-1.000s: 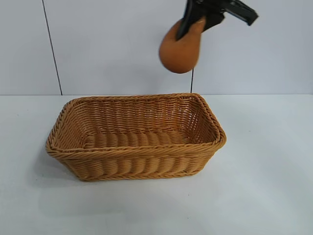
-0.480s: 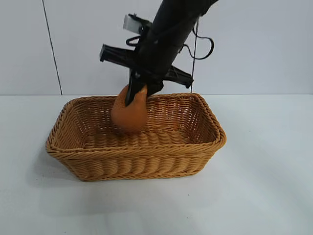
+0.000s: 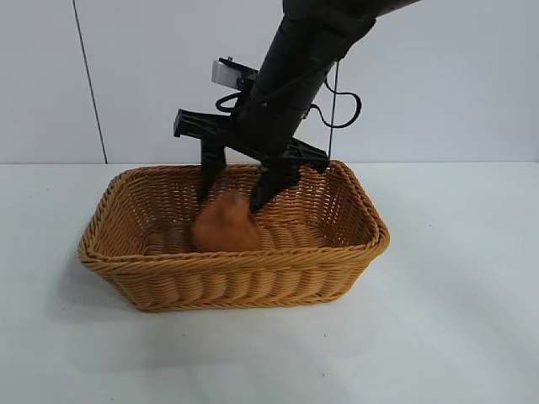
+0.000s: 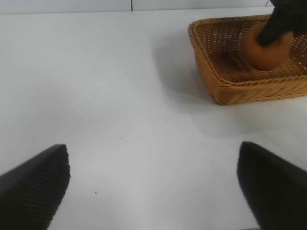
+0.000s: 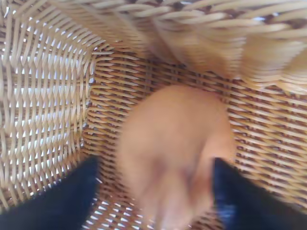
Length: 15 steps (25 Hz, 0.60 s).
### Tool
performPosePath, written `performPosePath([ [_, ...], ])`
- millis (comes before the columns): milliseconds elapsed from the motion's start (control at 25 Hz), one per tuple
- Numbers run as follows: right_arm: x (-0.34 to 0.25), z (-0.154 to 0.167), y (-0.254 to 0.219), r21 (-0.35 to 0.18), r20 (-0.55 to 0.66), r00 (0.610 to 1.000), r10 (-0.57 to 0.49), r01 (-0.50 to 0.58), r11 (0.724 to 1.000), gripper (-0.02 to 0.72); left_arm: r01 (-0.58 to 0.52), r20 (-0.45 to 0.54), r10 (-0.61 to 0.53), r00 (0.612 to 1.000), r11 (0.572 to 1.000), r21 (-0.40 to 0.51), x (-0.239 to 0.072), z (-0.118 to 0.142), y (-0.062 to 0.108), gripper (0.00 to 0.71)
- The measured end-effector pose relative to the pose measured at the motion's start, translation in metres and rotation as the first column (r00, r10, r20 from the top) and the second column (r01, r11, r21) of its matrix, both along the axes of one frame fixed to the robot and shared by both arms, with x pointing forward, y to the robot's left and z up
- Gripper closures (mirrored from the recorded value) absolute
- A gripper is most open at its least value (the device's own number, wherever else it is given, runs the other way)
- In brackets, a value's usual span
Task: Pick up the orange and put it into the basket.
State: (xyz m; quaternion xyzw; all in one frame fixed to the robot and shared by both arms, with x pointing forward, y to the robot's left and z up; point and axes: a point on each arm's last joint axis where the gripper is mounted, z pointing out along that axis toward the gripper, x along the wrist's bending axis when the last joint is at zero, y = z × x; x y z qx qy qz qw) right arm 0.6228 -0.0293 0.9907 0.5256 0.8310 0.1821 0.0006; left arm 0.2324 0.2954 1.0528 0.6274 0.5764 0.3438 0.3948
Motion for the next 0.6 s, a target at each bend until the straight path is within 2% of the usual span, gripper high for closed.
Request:
performPosePath([
  [120,0.004,0.026,-0.009,-0.111,0.024,1.000,-0.001,0.004,0.994,0.010,0.000,0.000,0.000,1.000,1.000,0.001,0.000,0.000,0.000,0.038],
  [200,0.009,0.045,-0.014,-0.151,0.091,0.996,-0.020,0.034,0.988,0.010,-0.001,0.000,0.001,1.000,1.000,0.002,0.000,0.000,0.000,0.038],
  [320,0.021,0.064,-0.027,-0.151,0.166,0.983,-0.077,0.102,0.983,0.010,-0.001,0.000,0.001,1.000,1.000,0.002,0.000,0.000,0.000,0.038],
  [440,0.031,0.066,-0.045,-0.149,0.174,0.976,-0.128,0.154,0.977,0.010,-0.001,0.000,0.001,1.000,1.000,0.002,0.000,0.000,0.000,0.038],
  [600,0.059,0.064,-0.105,-0.160,0.170,0.951,-0.259,0.286,0.945,0.010,-0.001,0.000,0.001,1.000,1.000,0.002,0.000,0.000,0.000,0.038],
])
